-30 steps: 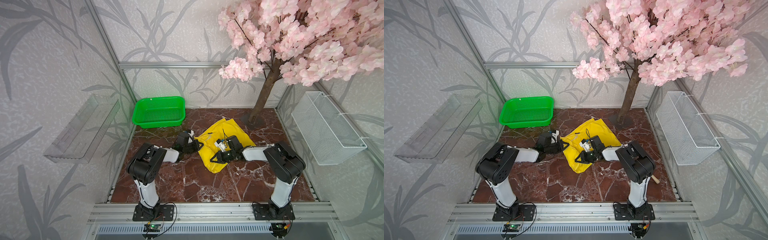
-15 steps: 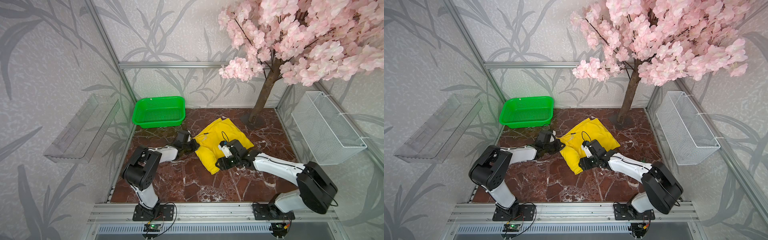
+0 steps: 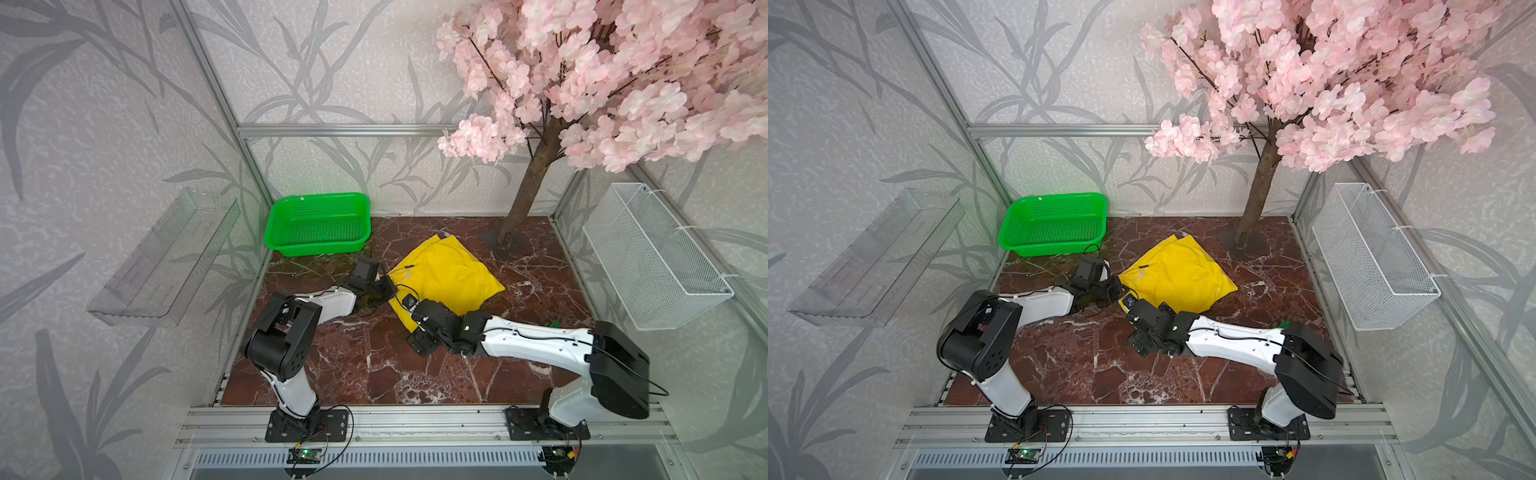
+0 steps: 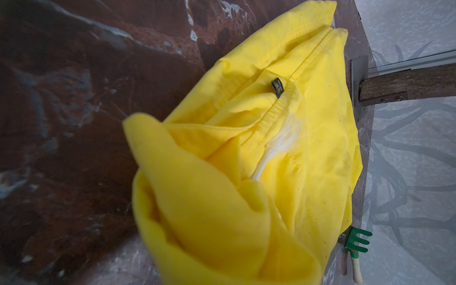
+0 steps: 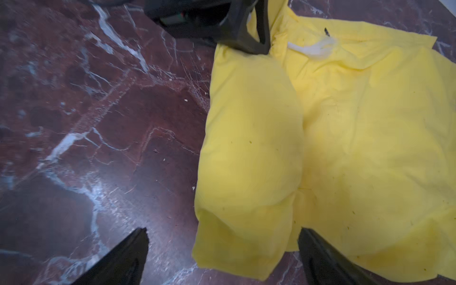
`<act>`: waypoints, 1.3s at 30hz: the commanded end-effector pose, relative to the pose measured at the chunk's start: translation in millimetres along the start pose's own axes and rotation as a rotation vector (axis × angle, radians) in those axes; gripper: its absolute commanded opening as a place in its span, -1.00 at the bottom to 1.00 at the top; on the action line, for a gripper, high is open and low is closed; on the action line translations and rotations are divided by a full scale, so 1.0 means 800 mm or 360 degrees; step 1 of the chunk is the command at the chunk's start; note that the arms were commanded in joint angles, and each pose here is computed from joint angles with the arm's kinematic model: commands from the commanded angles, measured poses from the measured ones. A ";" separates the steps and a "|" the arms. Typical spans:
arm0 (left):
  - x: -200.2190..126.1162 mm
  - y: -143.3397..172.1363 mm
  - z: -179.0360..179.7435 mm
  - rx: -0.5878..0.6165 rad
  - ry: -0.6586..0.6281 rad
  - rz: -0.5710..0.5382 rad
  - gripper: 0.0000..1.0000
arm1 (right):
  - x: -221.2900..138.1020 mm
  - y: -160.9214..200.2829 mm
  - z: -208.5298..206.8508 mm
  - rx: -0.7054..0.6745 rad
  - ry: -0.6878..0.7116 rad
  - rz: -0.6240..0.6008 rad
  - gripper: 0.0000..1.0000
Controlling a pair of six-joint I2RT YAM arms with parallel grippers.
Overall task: Roll up the shorts
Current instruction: Roll the shorts at the center of the board.
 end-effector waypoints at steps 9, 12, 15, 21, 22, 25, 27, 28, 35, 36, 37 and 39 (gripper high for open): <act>-0.008 0.000 -0.011 -0.0149 -0.0007 0.0124 -1.00 | 0.060 -0.006 0.028 -0.0263 0.0450 0.0148 0.99; -0.010 -0.003 -0.007 -0.0178 -0.0012 0.0135 -1.00 | 0.062 0.000 0.031 -0.0282 0.0479 0.0191 0.66; -0.014 -0.007 -0.006 -0.0174 -0.0049 0.0146 -1.00 | 0.050 0.000 0.030 -0.0227 0.0403 0.0136 0.06; -0.028 -0.010 -0.004 -0.0158 -0.0140 0.0196 -1.00 | 0.038 0.001 0.028 -0.0112 0.0094 0.0145 -0.71; -0.032 -0.011 -0.003 -0.0161 -0.0147 0.0204 -1.00 | 0.038 0.004 0.030 -0.0085 0.0010 0.0143 -0.75; -0.045 -0.017 -0.002 -0.0178 -0.0138 0.0204 -0.83 | 0.040 0.010 0.030 0.0045 -0.0215 0.0117 -0.77; -0.051 -0.024 -0.009 -0.0160 -0.0113 0.0169 -0.36 | 0.046 0.017 0.026 0.0195 -0.0356 0.0100 -0.78; -0.053 -0.028 -0.015 -0.0143 -0.0098 0.0148 -0.16 | 0.053 0.023 0.021 0.0306 -0.0439 0.0098 -0.79; -0.077 -0.045 -0.048 0.0012 0.0083 -0.0023 0.41 | 0.063 0.036 -0.014 0.0769 -0.0808 -0.0006 -0.80; -0.080 -0.045 -0.050 0.0039 0.0108 -0.0044 0.43 | 0.067 0.038 -0.017 0.0826 -0.0843 -0.0001 -0.80; -0.084 -0.045 -0.052 0.0066 0.0142 -0.0076 0.45 | 0.071 0.041 -0.021 0.0893 -0.0893 0.0002 -0.80; -0.088 -0.043 -0.054 0.0112 0.0201 -0.0112 0.48 | 0.084 0.049 -0.027 0.1002 -0.0964 0.0021 -0.82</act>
Point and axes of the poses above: each gripper's point midway between its finger pads, its own x axis out along the fingers, its own z axis along the line the jaws close on, y = z × x, the point moved 9 cm from there along -x, back along the fingers, and after that the axes turned 7 degrees about -x, right-handed, at the moved point
